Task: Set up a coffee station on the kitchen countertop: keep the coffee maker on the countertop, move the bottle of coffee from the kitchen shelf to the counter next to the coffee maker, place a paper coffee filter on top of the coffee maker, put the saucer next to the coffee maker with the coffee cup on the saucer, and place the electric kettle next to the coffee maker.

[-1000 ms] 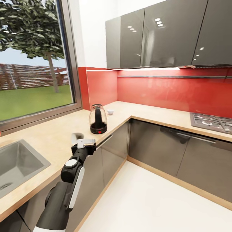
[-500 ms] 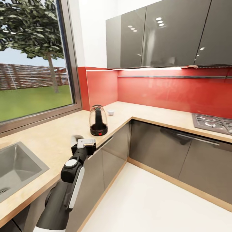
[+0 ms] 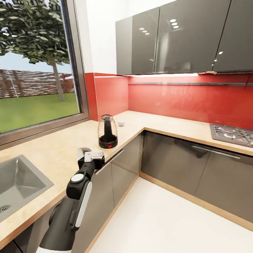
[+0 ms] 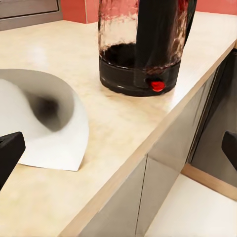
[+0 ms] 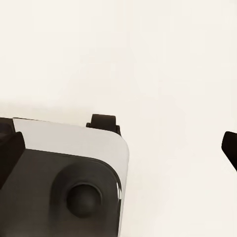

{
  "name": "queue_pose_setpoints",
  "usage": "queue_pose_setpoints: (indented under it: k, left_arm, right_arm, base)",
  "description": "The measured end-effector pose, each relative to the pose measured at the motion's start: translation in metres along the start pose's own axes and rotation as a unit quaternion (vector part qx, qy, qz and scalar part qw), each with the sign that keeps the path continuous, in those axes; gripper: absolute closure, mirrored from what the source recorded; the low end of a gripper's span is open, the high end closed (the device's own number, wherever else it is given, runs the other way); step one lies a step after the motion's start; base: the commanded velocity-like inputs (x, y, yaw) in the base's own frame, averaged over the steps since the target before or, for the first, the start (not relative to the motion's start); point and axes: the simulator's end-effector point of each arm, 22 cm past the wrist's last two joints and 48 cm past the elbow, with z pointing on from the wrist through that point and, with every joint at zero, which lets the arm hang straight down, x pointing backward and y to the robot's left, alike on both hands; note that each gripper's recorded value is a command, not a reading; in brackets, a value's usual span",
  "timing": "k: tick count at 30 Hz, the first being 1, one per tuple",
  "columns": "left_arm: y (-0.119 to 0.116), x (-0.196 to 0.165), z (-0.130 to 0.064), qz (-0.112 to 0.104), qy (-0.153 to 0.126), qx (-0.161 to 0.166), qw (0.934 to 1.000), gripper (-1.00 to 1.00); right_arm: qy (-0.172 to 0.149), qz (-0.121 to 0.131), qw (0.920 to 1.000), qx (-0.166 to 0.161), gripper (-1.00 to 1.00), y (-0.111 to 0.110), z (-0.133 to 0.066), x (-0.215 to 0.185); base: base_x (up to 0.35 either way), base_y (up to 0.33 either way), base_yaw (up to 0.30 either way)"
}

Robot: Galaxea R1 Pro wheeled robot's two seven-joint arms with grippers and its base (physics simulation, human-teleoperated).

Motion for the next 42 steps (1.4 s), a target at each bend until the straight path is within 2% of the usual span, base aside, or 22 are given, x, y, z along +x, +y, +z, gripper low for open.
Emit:
queue_pose_setpoints:
  k: [42]
  left_arm:
    - [0.004,0.018,0.006,0.0,0.02,-0.004,0.9998,-1.0]
  right_arm:
    - [0.0,0.0,1.0,0.0,-1.0,0.0,0.0,0.0]
  base:
    - [0.002,0.0,0.0]
